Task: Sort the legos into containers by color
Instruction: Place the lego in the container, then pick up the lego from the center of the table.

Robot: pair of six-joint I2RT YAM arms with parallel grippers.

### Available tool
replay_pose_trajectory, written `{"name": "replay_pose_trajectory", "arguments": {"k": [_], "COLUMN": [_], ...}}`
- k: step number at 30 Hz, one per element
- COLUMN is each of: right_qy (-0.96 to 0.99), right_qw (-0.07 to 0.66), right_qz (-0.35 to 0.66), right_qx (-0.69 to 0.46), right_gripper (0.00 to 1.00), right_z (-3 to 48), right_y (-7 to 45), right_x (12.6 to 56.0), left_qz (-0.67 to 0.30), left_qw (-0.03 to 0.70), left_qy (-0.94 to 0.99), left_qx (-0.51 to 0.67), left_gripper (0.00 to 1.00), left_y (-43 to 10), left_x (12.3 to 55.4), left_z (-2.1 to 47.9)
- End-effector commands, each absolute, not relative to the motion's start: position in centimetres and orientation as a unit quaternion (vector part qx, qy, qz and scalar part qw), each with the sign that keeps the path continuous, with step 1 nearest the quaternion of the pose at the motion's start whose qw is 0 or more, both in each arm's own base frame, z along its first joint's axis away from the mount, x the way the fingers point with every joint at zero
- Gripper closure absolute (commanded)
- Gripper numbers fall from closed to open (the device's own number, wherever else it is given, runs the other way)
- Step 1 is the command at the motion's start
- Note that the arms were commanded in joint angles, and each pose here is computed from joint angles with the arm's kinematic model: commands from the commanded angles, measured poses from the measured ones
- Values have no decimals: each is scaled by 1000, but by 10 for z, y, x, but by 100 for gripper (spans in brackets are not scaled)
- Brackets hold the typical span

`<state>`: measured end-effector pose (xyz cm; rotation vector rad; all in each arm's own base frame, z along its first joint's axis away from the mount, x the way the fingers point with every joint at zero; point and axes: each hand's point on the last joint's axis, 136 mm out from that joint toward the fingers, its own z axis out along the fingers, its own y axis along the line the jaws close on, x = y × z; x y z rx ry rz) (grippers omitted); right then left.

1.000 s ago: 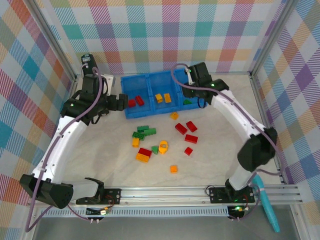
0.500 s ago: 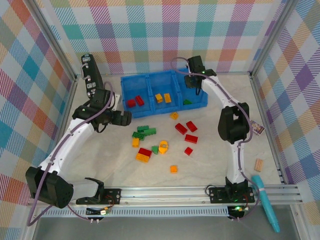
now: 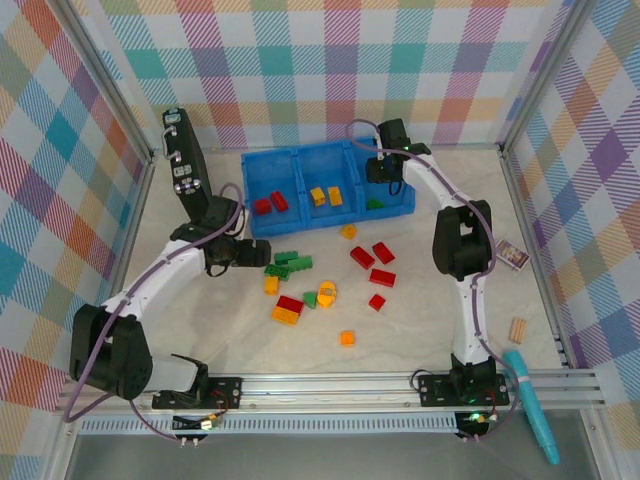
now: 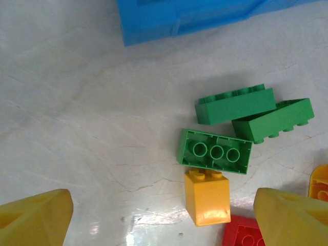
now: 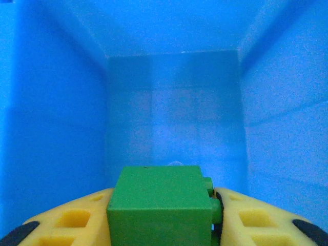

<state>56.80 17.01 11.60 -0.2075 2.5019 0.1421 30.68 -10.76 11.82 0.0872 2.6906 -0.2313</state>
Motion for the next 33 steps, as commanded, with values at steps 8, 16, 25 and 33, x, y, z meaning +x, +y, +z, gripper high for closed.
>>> {"name": "replay_pose_trajectory", "arguments": {"k": [8, 16, 25, 33], "right_qy": [936, 927, 919, 936], "right_qw": [329, 342, 353, 314], "right_qz": [94, 124, 133, 140], "right_qx": [-85, -93, -110, -73], "right_gripper": [41, 38, 38, 37], "right_z": [141, 169, 203, 184], "right_y": [185, 192, 187, 168], "right_x": [570, 561, 526, 410], "left_qz": [-93, -97, -82, -78], "left_qw": [155, 136, 110, 112], "left_qy": [983, 986, 990, 991], "left_qx": [11, 1, -10, -7], "left_gripper": [12, 17, 25, 54], "left_y": [-133, -149, -155, -157], "left_x": [278, 268, 261, 265], "left_z": [73, 52, 21, 12]}}
